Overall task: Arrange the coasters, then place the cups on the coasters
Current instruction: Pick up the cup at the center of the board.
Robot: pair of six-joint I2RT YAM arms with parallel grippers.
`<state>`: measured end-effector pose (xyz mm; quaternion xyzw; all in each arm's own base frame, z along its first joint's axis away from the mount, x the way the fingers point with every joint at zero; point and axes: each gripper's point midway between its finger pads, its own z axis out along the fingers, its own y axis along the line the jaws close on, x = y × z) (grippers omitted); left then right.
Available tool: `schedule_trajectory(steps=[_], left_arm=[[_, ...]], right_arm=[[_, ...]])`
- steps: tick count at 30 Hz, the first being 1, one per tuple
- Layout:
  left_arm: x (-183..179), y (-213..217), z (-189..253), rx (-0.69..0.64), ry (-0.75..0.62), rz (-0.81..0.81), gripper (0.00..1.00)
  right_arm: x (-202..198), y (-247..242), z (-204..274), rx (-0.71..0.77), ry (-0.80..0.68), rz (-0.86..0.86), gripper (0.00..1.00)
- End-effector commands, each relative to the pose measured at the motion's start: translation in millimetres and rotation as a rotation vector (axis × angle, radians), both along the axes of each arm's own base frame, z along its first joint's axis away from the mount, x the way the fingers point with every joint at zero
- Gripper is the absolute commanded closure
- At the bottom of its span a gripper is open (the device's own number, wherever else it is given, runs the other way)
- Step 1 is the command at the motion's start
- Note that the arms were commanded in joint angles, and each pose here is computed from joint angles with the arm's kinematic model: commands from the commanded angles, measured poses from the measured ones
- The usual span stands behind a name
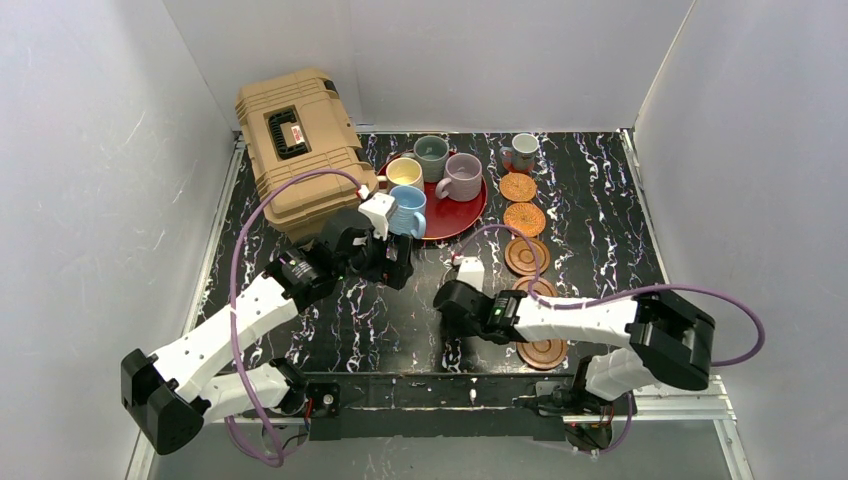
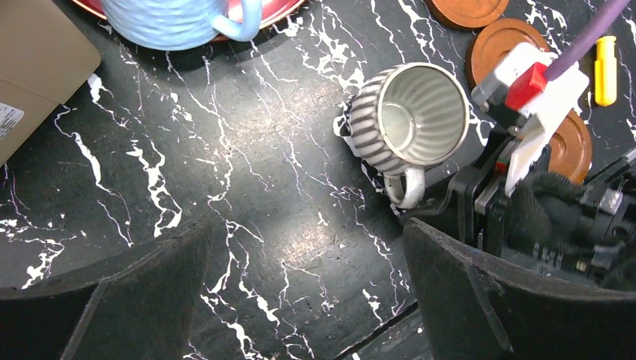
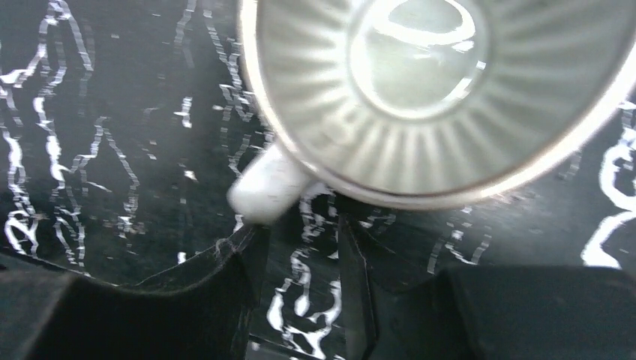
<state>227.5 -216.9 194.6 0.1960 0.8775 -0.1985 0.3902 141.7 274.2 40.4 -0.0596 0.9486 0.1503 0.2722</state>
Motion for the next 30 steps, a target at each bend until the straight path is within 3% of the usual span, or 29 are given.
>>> schedule_trajectory(steps=[1, 9, 14, 23, 30], left_arm=[[4, 8, 1, -0.009, -0.022, 0.028, 0.04], [11, 26, 5, -0.012, -0.074, 0.103, 0.04], [12, 36, 11, -0.022, -0.119, 0.137, 0.03], [14, 46, 20, -0.032, -0.164, 0.177, 0.03], [13, 46, 19, -0.027, -0.165, 0.174, 0.03]], right_arm=[[16, 46, 27, 0.114, -0.098, -0.029, 0.54], [22, 71, 33, 0.104, -0.124, 0.012, 0.54], [18, 64, 67, 0.123, -0.142, 0.046, 0.46], [38, -14, 110, 0.002, -0.185, 0.000, 0.28], [82, -65, 100, -0.190, -0.104, 0.038, 0.25]])
